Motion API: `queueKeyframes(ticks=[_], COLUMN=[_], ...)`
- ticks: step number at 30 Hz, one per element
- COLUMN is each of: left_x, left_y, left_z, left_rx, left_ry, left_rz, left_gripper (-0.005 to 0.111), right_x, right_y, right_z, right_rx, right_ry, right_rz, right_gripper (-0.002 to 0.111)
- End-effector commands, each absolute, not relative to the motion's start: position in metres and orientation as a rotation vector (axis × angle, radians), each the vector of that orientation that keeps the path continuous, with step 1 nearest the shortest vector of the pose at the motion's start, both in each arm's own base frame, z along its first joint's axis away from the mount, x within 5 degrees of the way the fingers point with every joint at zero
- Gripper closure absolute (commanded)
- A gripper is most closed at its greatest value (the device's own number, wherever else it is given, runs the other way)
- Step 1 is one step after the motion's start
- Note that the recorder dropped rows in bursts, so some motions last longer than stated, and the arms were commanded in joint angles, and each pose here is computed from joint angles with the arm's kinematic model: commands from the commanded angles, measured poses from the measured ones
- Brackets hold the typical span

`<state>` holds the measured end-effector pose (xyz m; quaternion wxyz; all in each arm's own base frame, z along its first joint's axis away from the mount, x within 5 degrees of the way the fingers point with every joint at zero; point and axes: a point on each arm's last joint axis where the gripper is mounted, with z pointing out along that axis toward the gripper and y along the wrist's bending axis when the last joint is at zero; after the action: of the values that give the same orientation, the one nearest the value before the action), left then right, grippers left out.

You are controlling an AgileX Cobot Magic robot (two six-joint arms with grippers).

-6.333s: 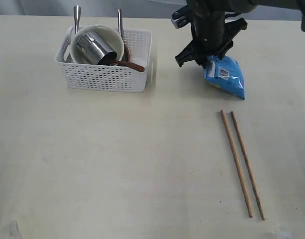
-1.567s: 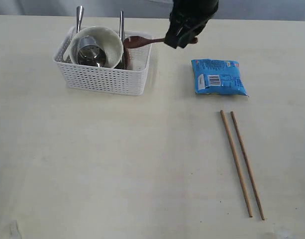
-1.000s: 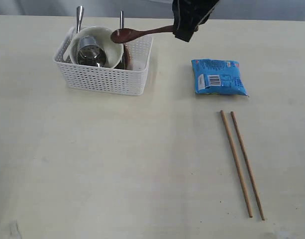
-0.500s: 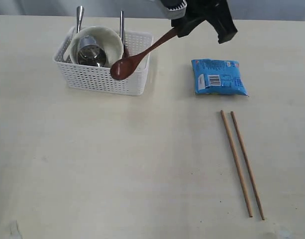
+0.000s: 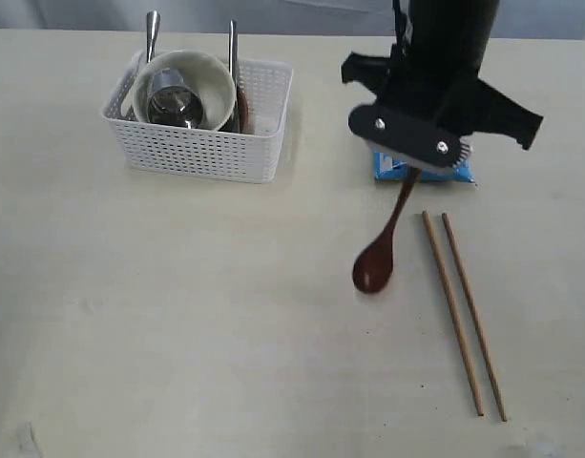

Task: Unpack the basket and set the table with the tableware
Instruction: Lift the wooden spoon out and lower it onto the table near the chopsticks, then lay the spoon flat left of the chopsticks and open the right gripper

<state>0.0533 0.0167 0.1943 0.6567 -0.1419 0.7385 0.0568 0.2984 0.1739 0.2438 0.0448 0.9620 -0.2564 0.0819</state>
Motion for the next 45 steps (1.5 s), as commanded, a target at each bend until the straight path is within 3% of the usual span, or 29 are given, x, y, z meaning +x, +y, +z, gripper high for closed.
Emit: queueKeyframes(ticks=[1,9,19,32,45], left_x=[0.053,0.053,0.053,0.053,0.053], left_y=[0.017,0.017,0.017,0.017,0.017], left_z=[0.194,0.194,0.194,0.194,0.194], left_rx=[-0.325,-0.325,-0.325,-0.325,-0.325], left_ry=[1.67,1.67,1.67,1.67,1.67], left_rz=[0.131,0.131,0.131,0.131,0.131], left_gripper=[0.107,0.107,0.107,0.107,0.107], right_x=[0.28,0.255,0.258,0.257,0.239], right_y=[0.163,0.148,0.149,0.155,0.155], right_z=[0.236,0.208,0.167,0.151,0.138], right_rx=[2.957,2.899,3.094,3.206,3.183], right_ry=[-0.602,-0.553,-0.43,-0.247,-0.118], right_rz=[0.147,0.027,0.383,0.638,0.577], right_gripper=[0.109,0.109,0.109,0.109,0.109])
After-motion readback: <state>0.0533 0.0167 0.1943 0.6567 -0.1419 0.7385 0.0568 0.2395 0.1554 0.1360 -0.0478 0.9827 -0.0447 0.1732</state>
